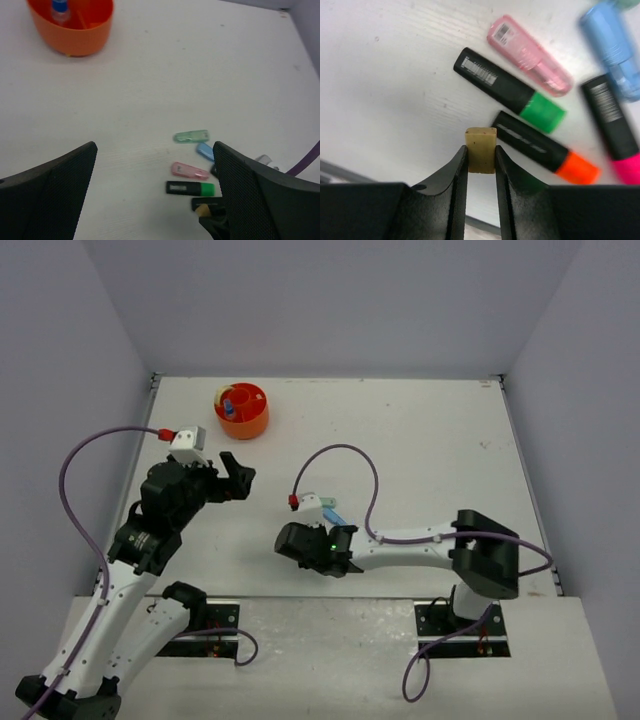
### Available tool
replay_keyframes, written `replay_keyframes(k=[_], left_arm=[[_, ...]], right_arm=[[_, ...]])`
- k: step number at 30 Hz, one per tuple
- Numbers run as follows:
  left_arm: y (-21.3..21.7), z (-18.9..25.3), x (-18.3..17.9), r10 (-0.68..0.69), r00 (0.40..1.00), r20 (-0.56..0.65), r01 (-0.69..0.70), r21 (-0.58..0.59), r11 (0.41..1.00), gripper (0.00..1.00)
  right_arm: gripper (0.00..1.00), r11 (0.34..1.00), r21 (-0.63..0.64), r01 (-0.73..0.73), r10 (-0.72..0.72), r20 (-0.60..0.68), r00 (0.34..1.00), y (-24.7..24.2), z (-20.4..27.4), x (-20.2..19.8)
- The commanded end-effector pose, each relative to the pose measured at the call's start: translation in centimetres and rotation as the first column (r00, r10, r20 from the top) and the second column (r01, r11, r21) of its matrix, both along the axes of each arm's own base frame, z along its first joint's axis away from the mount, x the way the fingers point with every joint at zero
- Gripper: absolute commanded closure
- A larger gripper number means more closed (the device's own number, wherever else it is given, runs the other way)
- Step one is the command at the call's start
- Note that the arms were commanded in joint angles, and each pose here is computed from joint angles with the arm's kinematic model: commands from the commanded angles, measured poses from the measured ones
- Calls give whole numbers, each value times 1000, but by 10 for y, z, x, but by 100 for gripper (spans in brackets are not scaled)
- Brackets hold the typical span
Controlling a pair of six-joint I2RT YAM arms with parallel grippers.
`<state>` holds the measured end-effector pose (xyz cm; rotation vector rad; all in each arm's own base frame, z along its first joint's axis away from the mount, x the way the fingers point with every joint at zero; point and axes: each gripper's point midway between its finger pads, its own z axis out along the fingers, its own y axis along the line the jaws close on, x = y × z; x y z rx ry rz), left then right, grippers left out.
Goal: Sort the stationery into containers
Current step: Pick up the stationery from the center of the board, then place the stationery in the storage box.
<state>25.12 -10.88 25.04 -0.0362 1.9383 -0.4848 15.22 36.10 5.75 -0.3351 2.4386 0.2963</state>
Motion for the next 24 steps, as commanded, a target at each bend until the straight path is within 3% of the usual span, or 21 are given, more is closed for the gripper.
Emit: replay_keyframes(k=[1, 4, 6, 9, 12, 19, 24], left_arm=[[-77, 22, -27, -391, 919, 54, 391, -268, 881, 0], [-115, 22, -55, -609, 787, 101, 581, -456, 674, 0], [-126, 36, -63, -640, 750, 165, 626, -491, 606, 0], [-145, 36, -69, -669, 726, 160, 643, -501, 579, 0], [-161, 40, -76, -707, 687, 169, 673, -515, 530, 9], [-162, 35, -74, -699, 698, 157, 660, -519, 543, 50], [-165, 25, -70, -700, 702, 129, 645, -532, 549, 58]], right_arm=[[100, 956, 106, -275, 215, 384, 898, -3, 110, 22], [100, 901, 173, -398, 259, 522, 813, -12, 157, 18], [100, 910, 168, -380, 236, 544, 805, -24, 166, 26], [100, 901, 195, -388, 215, 576, 789, -34, 185, 27], [100, 901, 206, -381, 194, 594, 781, -38, 197, 28], [100, 894, 226, -388, 184, 604, 775, -44, 207, 26], [100, 876, 249, -414, 188, 615, 766, -44, 216, 21]])
